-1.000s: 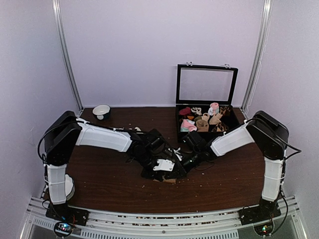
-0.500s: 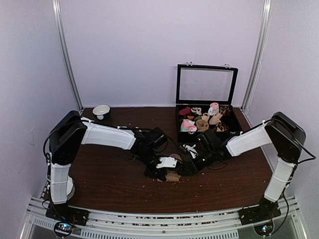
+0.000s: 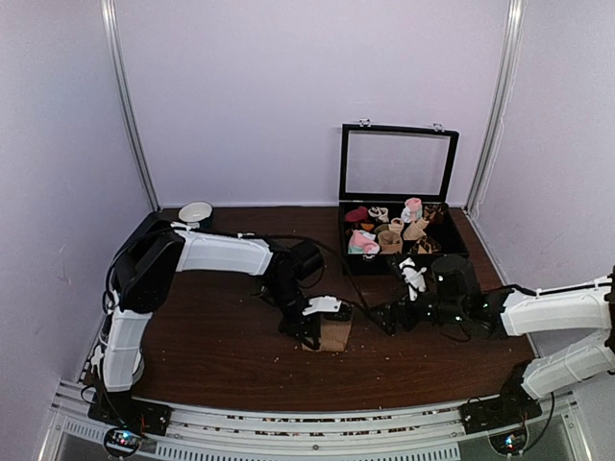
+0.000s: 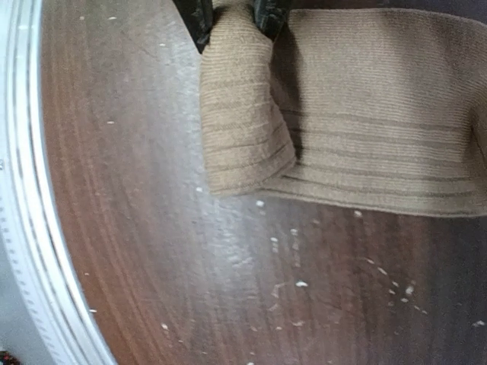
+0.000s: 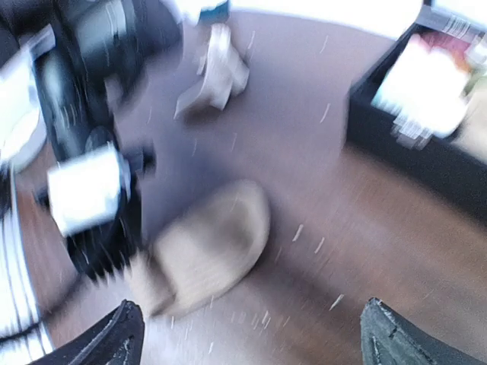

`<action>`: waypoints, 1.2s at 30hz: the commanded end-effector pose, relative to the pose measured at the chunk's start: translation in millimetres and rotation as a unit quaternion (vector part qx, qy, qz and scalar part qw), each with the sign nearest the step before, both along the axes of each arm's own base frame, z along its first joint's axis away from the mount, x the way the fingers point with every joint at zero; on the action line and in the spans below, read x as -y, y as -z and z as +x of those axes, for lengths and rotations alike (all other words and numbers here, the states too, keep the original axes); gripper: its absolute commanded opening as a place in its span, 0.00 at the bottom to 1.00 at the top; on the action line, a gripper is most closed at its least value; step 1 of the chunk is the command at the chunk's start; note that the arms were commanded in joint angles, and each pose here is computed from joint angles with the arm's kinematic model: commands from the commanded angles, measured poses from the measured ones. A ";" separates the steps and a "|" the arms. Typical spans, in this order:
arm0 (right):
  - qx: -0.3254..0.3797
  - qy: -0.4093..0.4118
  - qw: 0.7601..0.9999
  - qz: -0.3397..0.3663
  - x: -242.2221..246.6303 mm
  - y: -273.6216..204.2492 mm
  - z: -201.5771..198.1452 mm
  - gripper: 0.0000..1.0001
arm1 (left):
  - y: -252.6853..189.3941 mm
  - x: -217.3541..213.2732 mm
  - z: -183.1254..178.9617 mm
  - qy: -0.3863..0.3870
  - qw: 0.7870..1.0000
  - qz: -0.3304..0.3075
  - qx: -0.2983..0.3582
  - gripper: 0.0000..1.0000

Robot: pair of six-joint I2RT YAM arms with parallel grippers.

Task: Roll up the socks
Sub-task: Roll the sock at the center of the board.

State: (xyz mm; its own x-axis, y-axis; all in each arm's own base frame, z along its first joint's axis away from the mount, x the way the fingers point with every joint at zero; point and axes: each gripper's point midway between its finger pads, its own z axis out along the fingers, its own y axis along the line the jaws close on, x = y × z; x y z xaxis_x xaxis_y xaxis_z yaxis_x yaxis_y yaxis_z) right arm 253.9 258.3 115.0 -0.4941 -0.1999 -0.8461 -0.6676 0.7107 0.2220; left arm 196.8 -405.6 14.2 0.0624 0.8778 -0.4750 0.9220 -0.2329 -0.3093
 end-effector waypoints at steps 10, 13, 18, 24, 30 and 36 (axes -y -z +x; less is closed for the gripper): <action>0.073 -0.087 0.993 0.023 -35.4 -1.3 -25.3 1.00 | 48.8 -79.0 -59.1 -0.005 0.955 0.244 -0.167 0.00; 0.125 -0.108 0.986 -0.037 -43.2 8.0 -46.3 1.00 | 52.0 -79.1 -58.4 -0.016 0.952 0.253 -0.171 0.00; 0.152 -0.085 0.983 -0.062 -39.5 9.3 -61.4 0.84 | 55.5 -70.7 -50.8 -0.067 0.946 0.249 -0.195 0.00; 0.171 -0.139 0.968 -0.122 -57.2 18.8 -99.6 0.79 | 60.7 -68.6 -53.2 -0.095 0.933 0.254 -0.236 0.00; 0.187 -0.215 0.946 -0.152 -97.8 26.0 -119.5 0.77 | 66.6 -68.5 -54.7 -0.105 0.925 0.260 -0.256 0.00; 0.210 -0.282 0.917 -0.190 -138.7 40.2 -120.4 0.73 | 70.1 -69.5 -49.0 -0.113 0.929 0.262 -0.236 0.00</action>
